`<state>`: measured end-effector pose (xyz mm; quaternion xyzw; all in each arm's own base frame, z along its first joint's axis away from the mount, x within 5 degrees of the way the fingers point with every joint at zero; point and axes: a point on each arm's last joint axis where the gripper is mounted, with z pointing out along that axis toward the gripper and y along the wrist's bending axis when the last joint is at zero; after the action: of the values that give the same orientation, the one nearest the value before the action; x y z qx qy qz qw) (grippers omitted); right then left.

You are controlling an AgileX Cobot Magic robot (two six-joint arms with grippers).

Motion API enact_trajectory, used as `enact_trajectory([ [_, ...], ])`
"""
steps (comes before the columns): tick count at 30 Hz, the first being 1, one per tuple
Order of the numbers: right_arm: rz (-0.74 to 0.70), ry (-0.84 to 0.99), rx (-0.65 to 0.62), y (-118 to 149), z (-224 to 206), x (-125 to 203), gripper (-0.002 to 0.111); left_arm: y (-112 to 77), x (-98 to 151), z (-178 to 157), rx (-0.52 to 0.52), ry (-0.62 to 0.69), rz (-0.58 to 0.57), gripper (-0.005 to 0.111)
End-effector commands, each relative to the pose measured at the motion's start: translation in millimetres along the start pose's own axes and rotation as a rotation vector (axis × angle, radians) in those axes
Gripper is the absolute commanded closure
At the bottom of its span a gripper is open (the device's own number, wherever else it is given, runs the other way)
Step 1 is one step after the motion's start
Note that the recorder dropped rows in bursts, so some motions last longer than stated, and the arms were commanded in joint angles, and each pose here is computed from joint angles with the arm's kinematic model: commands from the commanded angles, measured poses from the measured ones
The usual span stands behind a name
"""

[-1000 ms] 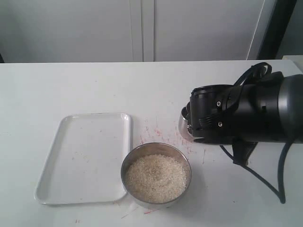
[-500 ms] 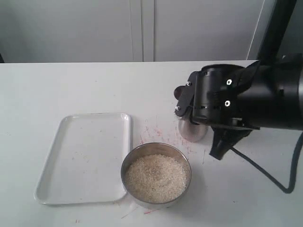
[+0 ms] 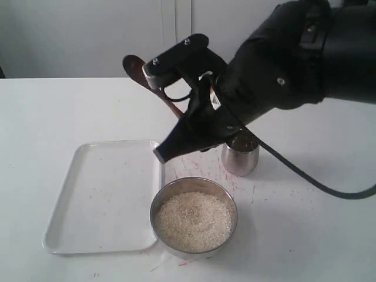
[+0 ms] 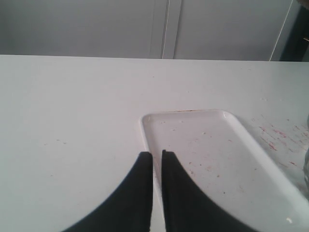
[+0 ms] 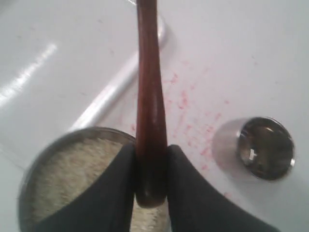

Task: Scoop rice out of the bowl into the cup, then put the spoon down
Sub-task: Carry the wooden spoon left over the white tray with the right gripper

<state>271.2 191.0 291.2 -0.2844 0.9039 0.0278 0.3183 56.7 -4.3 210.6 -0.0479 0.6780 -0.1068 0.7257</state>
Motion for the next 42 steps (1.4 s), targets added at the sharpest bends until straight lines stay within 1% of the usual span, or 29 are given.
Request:
enact_trajectory([
  [1,0.072,-0.039,-0.115,7,-8,-17,0.108,-0.9,-2,-1,0.008,-0.01,-0.006,0.092],
  [6,0.17,-0.016,-0.265,20,-8,-31,0.108,-0.9,-2,-1,0.008,-0.01,-0.006,0.092],
  [9,0.192,0.007,-0.352,29,-3,-38,0.108,-0.9,-2,-1,0.008,-0.01,-0.006,0.092],
  [12,0.193,0.05,-0.401,37,6,-40,0.108,-0.9,-2,-1,0.008,-0.01,-0.006,0.092],
  [15,0.178,0.077,-0.41,44,14,-41,0.108,-0.9,-2,-1,0.008,-0.01,-0.006,0.092],
  [21,0.135,0.158,-0.427,71,48,-34,0.108,-0.9,-2,-1,0.008,-0.01,-0.006,0.092],
  [24,0.126,0.189,-0.426,79,64,-29,0.108,-0.9,-2,-1,0.008,-0.01,-0.006,0.092],
  [29,0.132,0.226,-0.421,84,85,-23,0.108,-0.9,-2,-1,0.008,-0.01,-0.006,0.092],
  [35,0.135,0.262,-0.434,99,105,-14,0.108,-0.9,-2,-1,0.008,-0.01,-0.006,0.092],
  [42,0.159,0.301,-0.441,105,123,-6,0.108,-0.9,-2,-1,0.008,-0.01,-0.006,0.092],
])
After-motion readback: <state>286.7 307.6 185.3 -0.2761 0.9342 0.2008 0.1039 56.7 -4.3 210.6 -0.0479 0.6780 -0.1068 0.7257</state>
